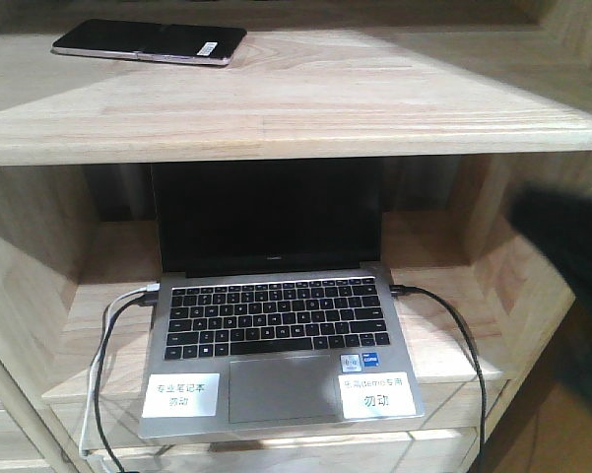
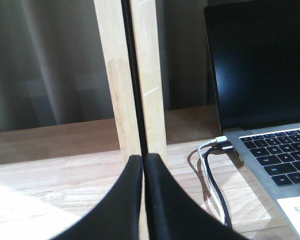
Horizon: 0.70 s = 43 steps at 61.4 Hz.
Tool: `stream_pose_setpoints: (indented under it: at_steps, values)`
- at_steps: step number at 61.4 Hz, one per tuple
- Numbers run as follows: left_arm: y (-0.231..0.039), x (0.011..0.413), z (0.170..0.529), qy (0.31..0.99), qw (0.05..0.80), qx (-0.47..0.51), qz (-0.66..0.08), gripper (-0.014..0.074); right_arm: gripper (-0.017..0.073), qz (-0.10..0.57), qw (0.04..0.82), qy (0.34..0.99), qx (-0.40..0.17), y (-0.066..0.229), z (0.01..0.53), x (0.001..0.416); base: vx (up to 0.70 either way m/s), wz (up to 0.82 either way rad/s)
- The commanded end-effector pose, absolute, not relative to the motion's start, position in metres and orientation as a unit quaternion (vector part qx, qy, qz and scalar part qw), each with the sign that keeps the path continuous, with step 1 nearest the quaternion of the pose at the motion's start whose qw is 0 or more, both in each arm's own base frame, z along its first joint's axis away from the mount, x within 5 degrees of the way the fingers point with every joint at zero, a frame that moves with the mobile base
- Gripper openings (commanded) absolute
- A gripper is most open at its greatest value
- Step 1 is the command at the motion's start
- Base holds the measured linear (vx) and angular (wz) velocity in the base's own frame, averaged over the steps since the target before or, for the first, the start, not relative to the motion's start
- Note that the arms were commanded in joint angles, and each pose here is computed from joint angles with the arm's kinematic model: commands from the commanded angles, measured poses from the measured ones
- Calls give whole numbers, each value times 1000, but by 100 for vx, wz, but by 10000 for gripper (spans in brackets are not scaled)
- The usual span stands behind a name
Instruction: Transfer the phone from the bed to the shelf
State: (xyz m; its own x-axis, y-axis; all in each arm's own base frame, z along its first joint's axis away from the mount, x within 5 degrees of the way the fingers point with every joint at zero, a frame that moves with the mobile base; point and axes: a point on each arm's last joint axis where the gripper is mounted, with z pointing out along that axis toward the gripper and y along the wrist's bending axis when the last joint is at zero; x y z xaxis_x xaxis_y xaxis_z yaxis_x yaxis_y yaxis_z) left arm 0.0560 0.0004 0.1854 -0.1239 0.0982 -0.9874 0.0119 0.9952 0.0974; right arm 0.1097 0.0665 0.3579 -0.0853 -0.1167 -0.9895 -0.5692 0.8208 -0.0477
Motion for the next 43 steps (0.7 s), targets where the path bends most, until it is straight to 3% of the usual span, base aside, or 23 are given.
stream_pose_setpoints:
  at_steps: [1,23,43]
  values:
    - [0,55,201,713,700,34,29,1,-4,173,670,691,-211,56,354,96,0,0]
    - [0,55,201,713,700,34,29,1,-4,172,679,682,-210,40,296,60,0,0]
    - [0,55,201,713,700,34,29,1,-4,174,675,685,-214,39,289,57,0,0]
